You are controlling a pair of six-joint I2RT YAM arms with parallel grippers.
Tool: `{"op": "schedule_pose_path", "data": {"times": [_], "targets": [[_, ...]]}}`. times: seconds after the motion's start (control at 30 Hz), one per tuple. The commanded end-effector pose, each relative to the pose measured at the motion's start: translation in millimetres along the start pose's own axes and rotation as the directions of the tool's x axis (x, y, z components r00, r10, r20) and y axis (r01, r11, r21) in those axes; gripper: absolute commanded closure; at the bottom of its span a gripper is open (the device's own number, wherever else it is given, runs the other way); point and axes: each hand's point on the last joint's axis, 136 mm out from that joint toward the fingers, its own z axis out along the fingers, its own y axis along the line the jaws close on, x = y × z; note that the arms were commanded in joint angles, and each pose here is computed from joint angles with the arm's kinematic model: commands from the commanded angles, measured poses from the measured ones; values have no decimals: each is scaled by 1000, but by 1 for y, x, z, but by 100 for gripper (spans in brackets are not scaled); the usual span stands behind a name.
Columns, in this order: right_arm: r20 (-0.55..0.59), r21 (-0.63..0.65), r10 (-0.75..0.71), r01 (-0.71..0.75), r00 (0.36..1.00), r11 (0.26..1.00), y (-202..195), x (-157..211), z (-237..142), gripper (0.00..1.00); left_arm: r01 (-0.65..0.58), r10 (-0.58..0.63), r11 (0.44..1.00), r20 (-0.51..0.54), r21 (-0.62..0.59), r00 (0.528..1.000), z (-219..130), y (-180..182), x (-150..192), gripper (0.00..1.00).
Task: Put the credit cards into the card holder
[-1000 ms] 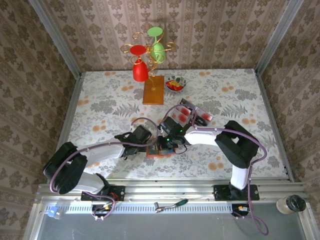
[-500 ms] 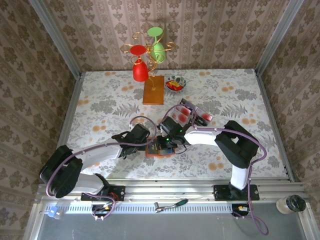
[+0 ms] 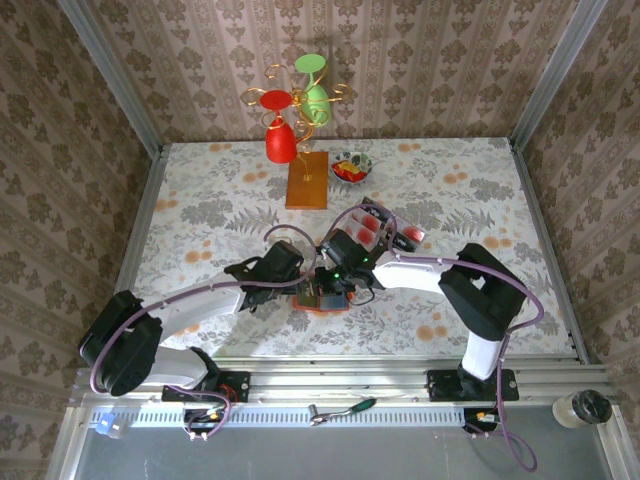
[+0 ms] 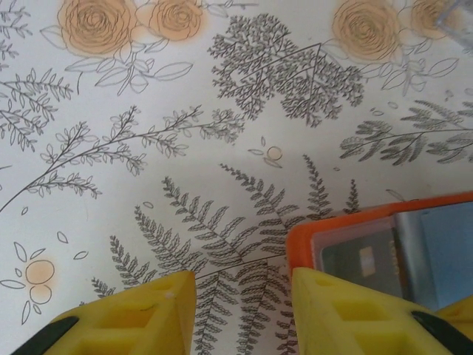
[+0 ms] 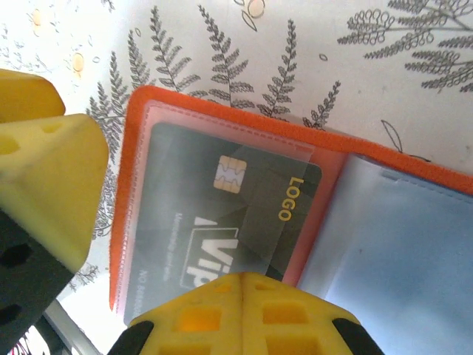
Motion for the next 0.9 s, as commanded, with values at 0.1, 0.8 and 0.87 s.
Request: {"op": "schedule_pose_path", "data": {"times": [0.1, 0.8, 0.87], "targets": [[6, 19, 5, -5, 1000, 1000, -7, 1, -8, 100, 16, -17, 999, 31, 40, 999, -16, -14, -17, 60], [75, 81, 104, -110, 992, 991, -65, -8, -47, 100, -1, -2, 983, 18, 184, 1000, -12, -86, -4, 60], [75, 72, 108, -113, 991, 991, -63, -8, -47, 100, 0, -2, 983, 10, 181, 1000, -8, -85, 2, 60]]}}
